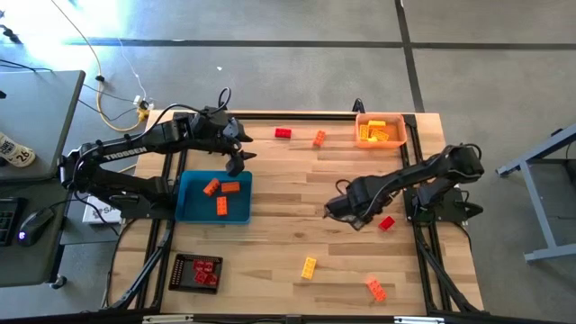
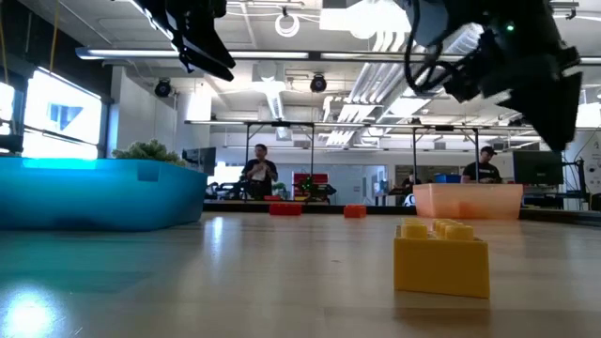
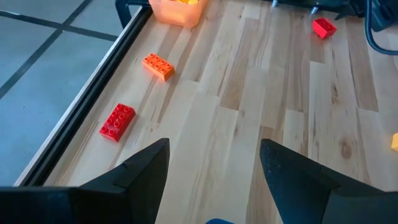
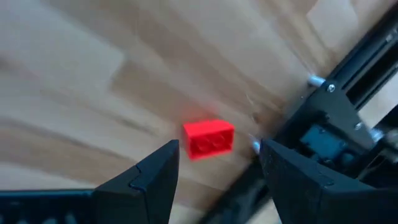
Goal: Sort & place blocks by color
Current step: Put the red game piece into the black bin
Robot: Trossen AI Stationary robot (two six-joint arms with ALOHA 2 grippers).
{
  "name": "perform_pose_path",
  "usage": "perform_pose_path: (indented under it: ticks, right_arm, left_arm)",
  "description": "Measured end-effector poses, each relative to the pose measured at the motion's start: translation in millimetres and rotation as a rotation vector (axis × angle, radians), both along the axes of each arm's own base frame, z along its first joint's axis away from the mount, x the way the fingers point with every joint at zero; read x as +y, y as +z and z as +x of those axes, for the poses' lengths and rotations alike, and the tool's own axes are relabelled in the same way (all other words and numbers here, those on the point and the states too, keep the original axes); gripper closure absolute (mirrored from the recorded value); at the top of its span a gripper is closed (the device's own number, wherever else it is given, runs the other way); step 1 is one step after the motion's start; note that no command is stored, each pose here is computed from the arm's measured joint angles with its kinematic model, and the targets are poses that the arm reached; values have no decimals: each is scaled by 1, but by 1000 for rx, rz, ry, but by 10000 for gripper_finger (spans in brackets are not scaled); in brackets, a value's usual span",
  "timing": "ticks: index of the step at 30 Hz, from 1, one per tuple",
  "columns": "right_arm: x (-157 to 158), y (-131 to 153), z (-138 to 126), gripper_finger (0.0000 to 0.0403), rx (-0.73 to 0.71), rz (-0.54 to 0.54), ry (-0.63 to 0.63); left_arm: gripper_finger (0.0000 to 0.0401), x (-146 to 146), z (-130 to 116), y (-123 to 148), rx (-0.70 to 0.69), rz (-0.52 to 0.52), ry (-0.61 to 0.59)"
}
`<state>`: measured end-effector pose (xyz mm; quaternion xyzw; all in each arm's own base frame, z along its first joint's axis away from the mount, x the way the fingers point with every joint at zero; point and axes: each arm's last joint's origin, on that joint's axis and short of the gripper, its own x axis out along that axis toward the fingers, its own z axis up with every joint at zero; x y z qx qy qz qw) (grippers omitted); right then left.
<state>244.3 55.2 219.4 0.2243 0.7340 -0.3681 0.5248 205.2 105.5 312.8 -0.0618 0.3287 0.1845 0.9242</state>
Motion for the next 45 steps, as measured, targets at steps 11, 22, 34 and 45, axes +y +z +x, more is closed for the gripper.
perform_pose_path:
  ticks: [11, 22, 34, 45]
  right_arm:
    - [2, -23, -15, 192, 98, 271, 466]
    - [13, -32, -21, 192, 103, 387, 745]
    - [50, -38, -29, 192, 57, 423, 1042]
    - [49, -58, -50, 192, 171, 349, 1081]
  left_arm:
    - [162, 0, 0, 0, -3, -6, 5]
    - [162, 0, 0, 0, -23, -55, 48]
    - [162, 0, 0, 0, -48, -114, 100]
    - [162, 0, 0, 0, -47, -111, 103]
